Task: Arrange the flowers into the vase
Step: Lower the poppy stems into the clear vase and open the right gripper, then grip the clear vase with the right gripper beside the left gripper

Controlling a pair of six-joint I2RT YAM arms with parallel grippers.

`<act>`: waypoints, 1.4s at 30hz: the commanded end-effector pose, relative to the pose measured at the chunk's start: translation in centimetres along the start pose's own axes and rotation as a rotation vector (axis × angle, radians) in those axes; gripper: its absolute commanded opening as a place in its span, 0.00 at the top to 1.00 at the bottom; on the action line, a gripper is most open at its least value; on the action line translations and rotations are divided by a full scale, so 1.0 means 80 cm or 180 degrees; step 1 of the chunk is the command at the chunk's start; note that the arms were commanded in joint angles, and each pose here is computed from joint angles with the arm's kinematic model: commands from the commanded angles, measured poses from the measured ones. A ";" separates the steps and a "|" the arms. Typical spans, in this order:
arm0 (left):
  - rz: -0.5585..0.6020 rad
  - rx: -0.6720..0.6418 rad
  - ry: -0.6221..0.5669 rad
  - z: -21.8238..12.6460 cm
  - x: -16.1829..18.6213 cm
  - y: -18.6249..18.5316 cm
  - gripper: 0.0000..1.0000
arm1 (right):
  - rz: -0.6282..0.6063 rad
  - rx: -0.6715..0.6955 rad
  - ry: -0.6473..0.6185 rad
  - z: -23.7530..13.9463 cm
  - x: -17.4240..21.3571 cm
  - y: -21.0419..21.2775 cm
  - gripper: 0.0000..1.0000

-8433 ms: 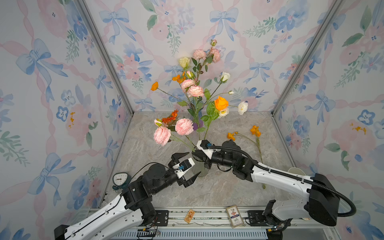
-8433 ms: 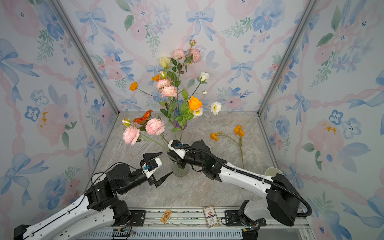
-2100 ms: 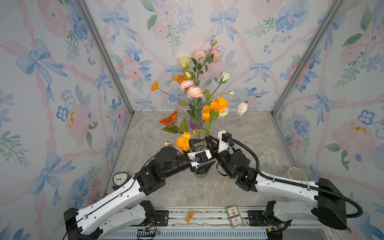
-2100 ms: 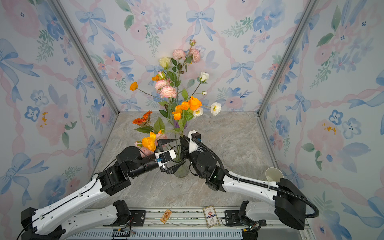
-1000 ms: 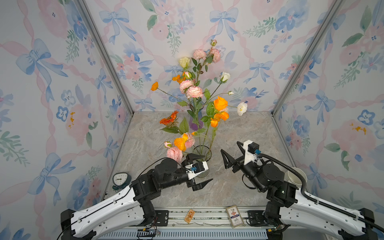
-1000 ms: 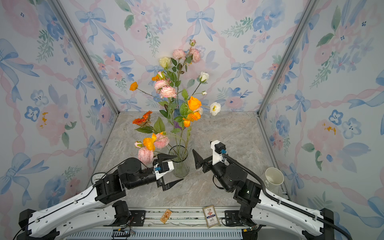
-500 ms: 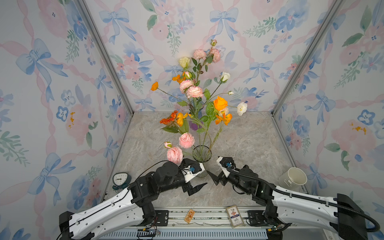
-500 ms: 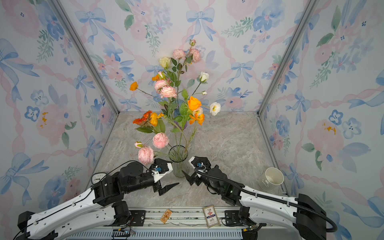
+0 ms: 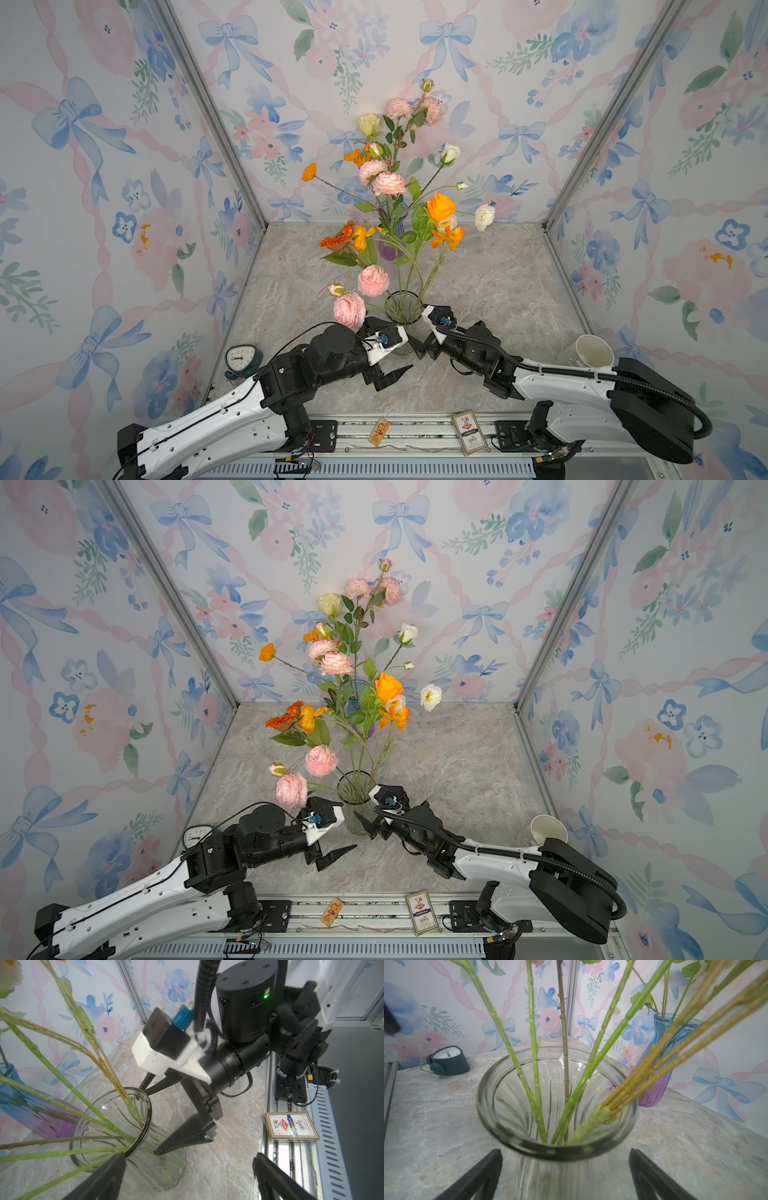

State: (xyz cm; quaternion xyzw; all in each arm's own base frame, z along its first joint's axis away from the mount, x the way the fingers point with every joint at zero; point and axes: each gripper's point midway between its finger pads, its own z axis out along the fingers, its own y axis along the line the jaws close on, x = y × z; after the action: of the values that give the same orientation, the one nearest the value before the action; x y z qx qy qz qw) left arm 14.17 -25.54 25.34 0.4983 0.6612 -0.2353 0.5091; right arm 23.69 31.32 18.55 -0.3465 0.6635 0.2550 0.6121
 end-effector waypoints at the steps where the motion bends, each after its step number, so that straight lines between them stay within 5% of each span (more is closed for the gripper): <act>1: 0.0090 -0.0017 0.0049 0.002 0.007 0.000 0.02 | 0.0154 -0.0206 -0.0408 0.010 -0.039 0.009 0.03; 16: 0.0112 -0.0050 0.0031 0.000 0.004 0.003 0.02 | 0.0815 -0.0423 -0.0800 0.044 -0.030 -0.012 0.02; 27: 0.0116 -0.0055 0.0042 0.002 0.004 0.004 0.02 | 0.0805 -0.0625 -0.0783 0.067 -0.030 -0.001 0.02; 33: 0.0127 -0.0052 0.0061 0.003 0.006 0.004 0.02 | 0.0812 -0.0620 -0.0782 0.071 -0.029 -0.003 0.26; 42: 0.0166 -0.0033 0.0083 0.008 0.004 0.005 0.02 | 0.0618 -0.0604 -0.0919 0.045 -0.056 -0.001 0.40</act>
State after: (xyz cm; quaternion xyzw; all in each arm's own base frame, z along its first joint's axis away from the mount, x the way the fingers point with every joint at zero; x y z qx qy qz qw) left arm 14.50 -25.68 24.76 0.5114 0.6585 -0.2190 0.5068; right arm 26.95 35.29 18.24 -0.3002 0.6233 0.4111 0.5936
